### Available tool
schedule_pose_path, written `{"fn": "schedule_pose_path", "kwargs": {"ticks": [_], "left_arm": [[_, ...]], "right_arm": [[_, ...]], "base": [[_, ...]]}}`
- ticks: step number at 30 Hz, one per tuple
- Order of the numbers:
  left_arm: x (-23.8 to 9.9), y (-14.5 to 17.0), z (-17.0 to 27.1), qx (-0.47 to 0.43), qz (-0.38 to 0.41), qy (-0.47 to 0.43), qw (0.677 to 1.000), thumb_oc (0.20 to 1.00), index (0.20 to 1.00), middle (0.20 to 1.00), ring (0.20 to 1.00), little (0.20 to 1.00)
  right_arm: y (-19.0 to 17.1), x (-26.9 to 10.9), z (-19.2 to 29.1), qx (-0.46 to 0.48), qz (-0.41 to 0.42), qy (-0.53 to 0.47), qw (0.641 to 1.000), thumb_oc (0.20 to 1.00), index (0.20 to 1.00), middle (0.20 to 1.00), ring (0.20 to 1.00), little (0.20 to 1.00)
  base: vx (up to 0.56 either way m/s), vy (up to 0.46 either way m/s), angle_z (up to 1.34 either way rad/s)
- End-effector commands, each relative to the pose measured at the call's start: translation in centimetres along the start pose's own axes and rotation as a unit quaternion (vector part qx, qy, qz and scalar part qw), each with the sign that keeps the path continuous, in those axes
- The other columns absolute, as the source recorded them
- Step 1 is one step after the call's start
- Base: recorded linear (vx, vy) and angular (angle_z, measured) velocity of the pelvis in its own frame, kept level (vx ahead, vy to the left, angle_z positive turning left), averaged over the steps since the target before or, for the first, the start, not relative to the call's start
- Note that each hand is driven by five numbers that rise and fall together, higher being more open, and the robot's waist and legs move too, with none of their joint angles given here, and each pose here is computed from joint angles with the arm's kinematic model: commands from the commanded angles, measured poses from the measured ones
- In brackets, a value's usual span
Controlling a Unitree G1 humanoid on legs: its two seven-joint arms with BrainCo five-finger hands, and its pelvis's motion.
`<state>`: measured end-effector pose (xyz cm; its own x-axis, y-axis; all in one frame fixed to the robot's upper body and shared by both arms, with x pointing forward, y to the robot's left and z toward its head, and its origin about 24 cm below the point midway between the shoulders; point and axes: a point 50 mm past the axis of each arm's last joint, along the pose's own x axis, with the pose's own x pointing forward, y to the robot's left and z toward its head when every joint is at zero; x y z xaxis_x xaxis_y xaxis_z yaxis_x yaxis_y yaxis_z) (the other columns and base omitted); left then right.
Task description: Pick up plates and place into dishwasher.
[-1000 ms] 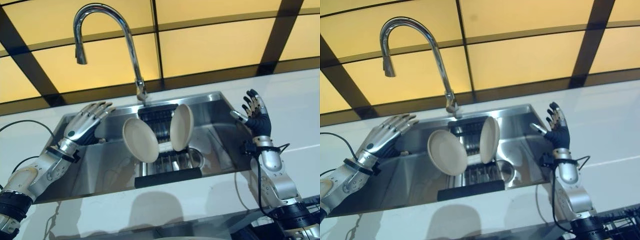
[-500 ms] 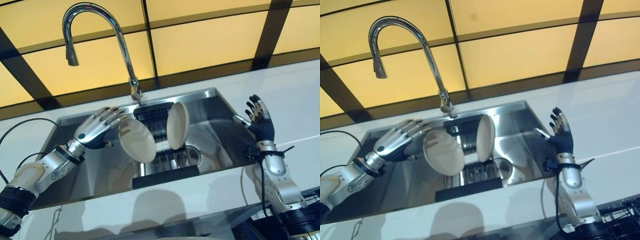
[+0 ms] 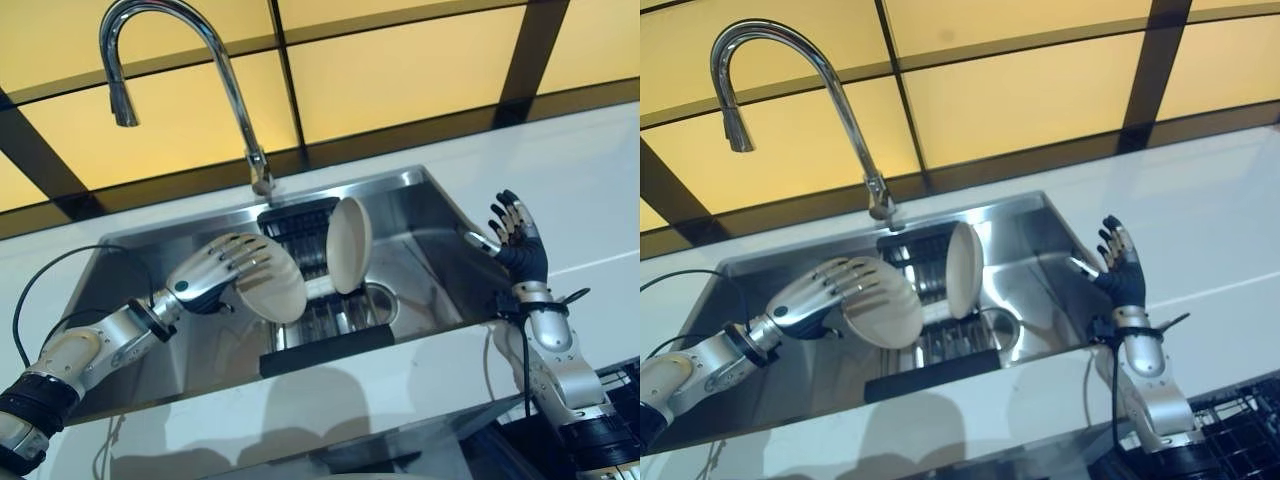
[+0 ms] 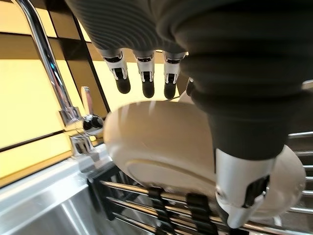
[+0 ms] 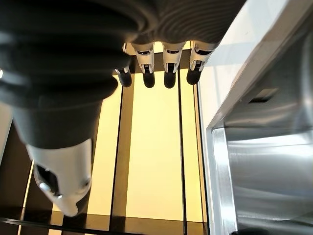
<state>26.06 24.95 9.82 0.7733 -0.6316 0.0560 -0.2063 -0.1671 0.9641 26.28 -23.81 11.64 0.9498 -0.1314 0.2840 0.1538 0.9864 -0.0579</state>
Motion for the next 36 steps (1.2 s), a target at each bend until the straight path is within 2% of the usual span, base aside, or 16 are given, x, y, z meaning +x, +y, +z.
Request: {"fn": "schedule_pose_path", "kwargs": {"ticks": [1, 9, 17, 18, 20, 36], "left_arm": [[1.0, 3.1, -1.8, 0.052, 0.044, 0.002, 0.998, 1.0, 1.0, 1.0, 1.0, 1.0], [1.9, 1.8, -1.0, 0.039, 0.018, -0.004, 0.999, 1.0, 1.0, 1.0, 1.0, 1.0], [1.5, 0.7, -1.2, 0.022, -0.009, 0.033, 0.999, 1.0, 1.0, 1.0, 1.0, 1.0], [1.5, 0.5, -1.1, 0.023, -0.015, 0.037, 0.999, 0.598, 0.598, 0.598, 0.598, 0.598], [1.5, 0.1, -1.0, 0.023, -0.029, 0.041, 0.998, 0.2, 0.2, 0.2, 0.2, 0.2], [0.9, -0.9, -0.4, 0.0, -0.058, 0.044, 0.997, 0.2, 0.2, 0.2, 0.2, 0.2]], "right_arm": [[-0.2, 0.3, 1.2, 0.003, 0.01, -0.031, 0.999, 1.0, 1.0, 1.0, 1.0, 1.0], [-0.1, 0.7, 1.3, -0.001, 0.012, -0.035, 0.999, 1.0, 1.0, 1.0, 1.0, 1.0], [-0.2, 0.1, 1.0, -0.002, 0.014, -0.025, 1.0, 1.0, 1.0, 1.0, 1.0, 1.0], [-0.2, 0.0, 1.0, -0.002, 0.014, -0.025, 1.0, 1.0, 1.0, 1.0, 1.0, 1.0], [-0.2, 0.0, 0.9, -0.003, 0.015, -0.025, 1.0, 1.0, 1.0, 1.0, 1.0, 1.0], [-0.3, -0.3, 0.6, -0.006, 0.021, -0.011, 1.0, 1.0, 1.0, 1.0, 1.0, 1.0]], "base": [[0.04, 0.001, -0.02], [0.0, 0.004, -0.03], [0.04, -0.006, -0.04], [0.0, 0.0, 0.0], [0.0, 0.0, 0.0], [0.01, 0.001, 0.0]]}}
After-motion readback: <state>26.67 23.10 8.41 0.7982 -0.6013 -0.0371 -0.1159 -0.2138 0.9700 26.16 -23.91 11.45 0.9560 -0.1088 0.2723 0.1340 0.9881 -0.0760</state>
